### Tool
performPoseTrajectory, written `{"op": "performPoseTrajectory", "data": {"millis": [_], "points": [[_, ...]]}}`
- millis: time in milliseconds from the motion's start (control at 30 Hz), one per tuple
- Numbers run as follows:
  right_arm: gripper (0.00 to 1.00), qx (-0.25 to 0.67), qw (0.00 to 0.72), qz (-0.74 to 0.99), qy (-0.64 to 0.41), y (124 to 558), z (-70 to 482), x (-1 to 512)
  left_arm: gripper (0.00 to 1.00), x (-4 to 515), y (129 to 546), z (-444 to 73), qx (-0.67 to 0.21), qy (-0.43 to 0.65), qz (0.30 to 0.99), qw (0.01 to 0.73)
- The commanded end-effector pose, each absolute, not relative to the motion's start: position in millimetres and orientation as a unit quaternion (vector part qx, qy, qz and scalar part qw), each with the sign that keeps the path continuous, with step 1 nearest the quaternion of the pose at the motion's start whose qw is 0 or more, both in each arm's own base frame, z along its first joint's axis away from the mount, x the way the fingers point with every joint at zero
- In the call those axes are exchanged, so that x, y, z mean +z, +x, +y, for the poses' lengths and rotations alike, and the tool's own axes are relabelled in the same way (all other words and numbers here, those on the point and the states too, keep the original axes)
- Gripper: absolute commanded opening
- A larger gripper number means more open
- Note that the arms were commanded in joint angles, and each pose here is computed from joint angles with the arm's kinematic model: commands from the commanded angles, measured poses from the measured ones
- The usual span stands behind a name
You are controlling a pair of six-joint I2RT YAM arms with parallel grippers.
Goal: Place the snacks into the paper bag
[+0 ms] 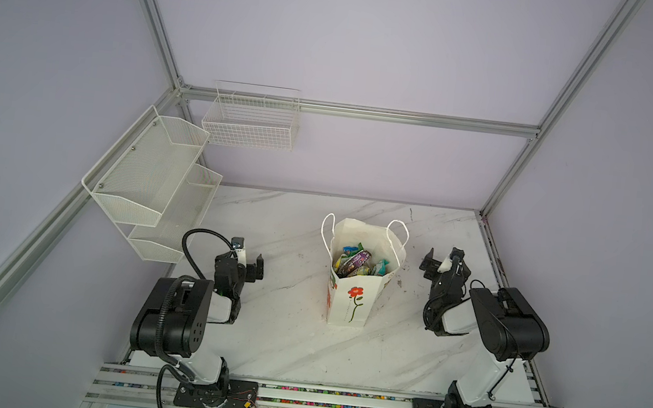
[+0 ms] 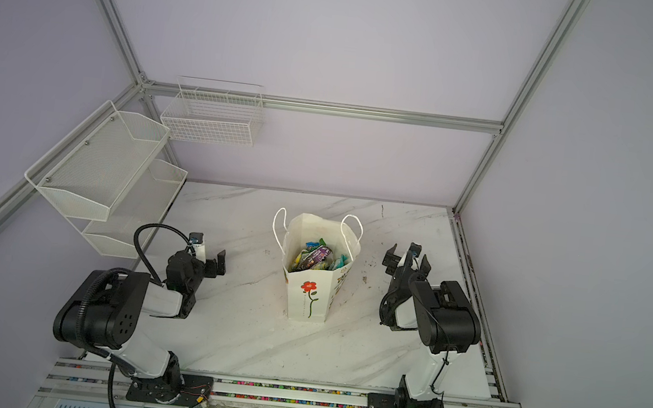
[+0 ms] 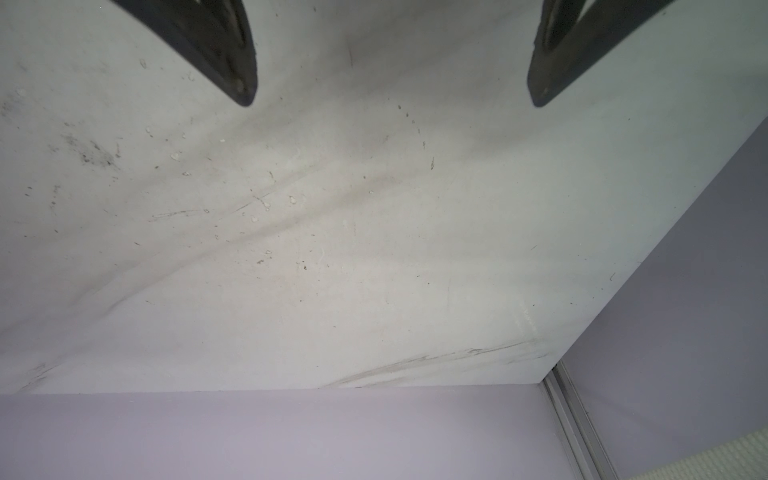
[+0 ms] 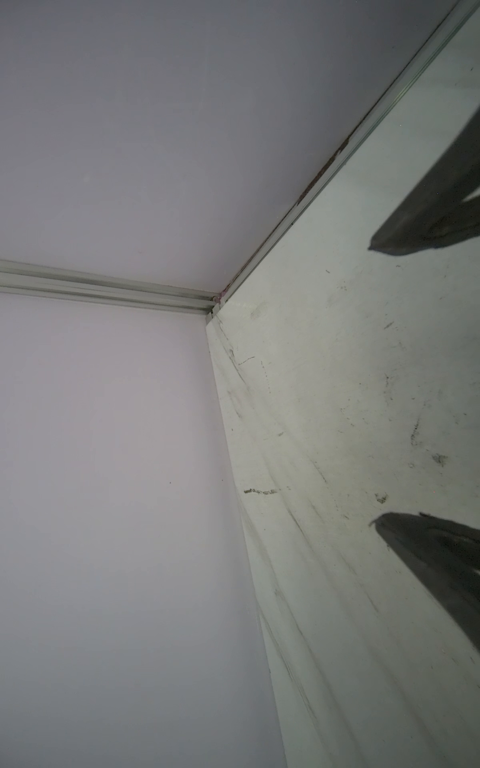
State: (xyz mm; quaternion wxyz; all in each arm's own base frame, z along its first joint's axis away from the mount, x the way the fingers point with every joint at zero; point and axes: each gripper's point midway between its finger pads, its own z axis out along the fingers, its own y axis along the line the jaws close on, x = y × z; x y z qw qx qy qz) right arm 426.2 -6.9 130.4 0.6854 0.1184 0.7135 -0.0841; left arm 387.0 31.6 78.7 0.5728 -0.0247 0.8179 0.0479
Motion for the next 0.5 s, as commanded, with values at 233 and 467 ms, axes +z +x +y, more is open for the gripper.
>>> {"op": "performPoseTrajectory", "data": {"millis": [233, 467], "points": [[0.97, -0.076, 0.697, 0.703, 0.123, 426.7, -6.0, 140.8, 1.0, 111.8, 403.0, 29.7, 0.04, -0.024, 0.789, 0.613], [0.97, -0.076, 0.696, 0.704, 0.122, 426.4, -5.8, 140.2, 1.0, 112.3, 403.3, 29.5, 0.04, -0.024, 0.788, 0.614]]}}
